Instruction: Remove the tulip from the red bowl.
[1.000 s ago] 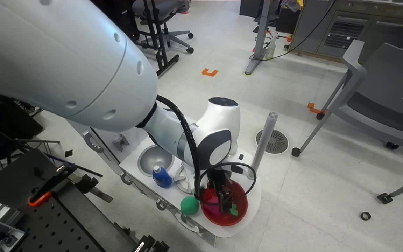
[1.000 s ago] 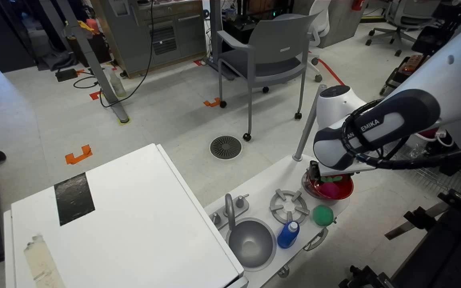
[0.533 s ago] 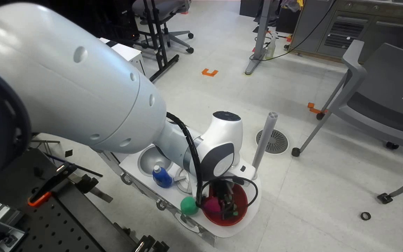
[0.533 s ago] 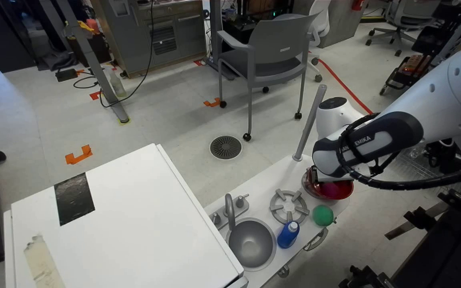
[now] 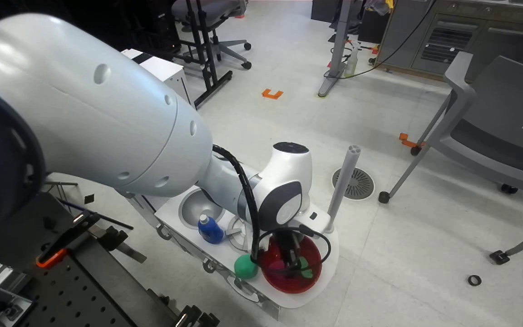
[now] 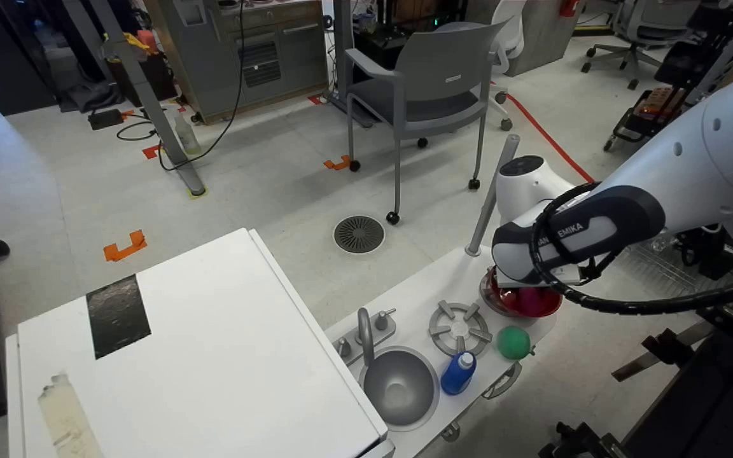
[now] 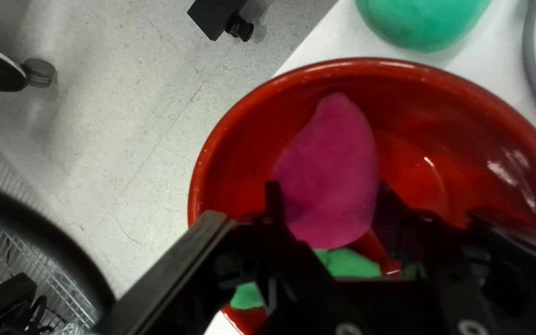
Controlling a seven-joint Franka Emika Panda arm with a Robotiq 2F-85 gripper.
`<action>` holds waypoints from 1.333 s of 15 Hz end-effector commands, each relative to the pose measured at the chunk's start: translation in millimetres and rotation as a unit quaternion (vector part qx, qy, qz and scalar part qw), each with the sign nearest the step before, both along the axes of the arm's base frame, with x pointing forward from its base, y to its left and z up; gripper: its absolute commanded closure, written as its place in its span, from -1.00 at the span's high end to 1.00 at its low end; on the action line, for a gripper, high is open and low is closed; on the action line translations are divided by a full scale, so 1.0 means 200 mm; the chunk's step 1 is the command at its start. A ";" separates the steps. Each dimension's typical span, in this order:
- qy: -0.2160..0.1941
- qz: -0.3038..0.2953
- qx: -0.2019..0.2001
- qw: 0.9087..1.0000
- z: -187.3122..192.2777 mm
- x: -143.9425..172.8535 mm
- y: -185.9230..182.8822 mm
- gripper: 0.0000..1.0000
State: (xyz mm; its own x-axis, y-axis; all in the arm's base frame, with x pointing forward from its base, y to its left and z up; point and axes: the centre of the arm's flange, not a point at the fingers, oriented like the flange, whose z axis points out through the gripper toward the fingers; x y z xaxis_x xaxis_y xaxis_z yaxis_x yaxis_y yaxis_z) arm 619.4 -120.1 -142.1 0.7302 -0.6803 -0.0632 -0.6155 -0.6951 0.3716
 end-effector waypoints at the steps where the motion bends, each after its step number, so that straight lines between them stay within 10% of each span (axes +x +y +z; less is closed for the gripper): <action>1: -0.010 -0.001 -0.015 1.000 -0.07 0.16 0.00 -0.65; 4: -0.047 0.019 -0.023 0.998 0.09 0.19 0.00 -0.97; 13: -0.017 0.071 0.066 0.995 0.64 0.11 0.33 -0.94; 20: -0.016 0.142 0.089 0.986 0.31 0.17 0.64 -0.94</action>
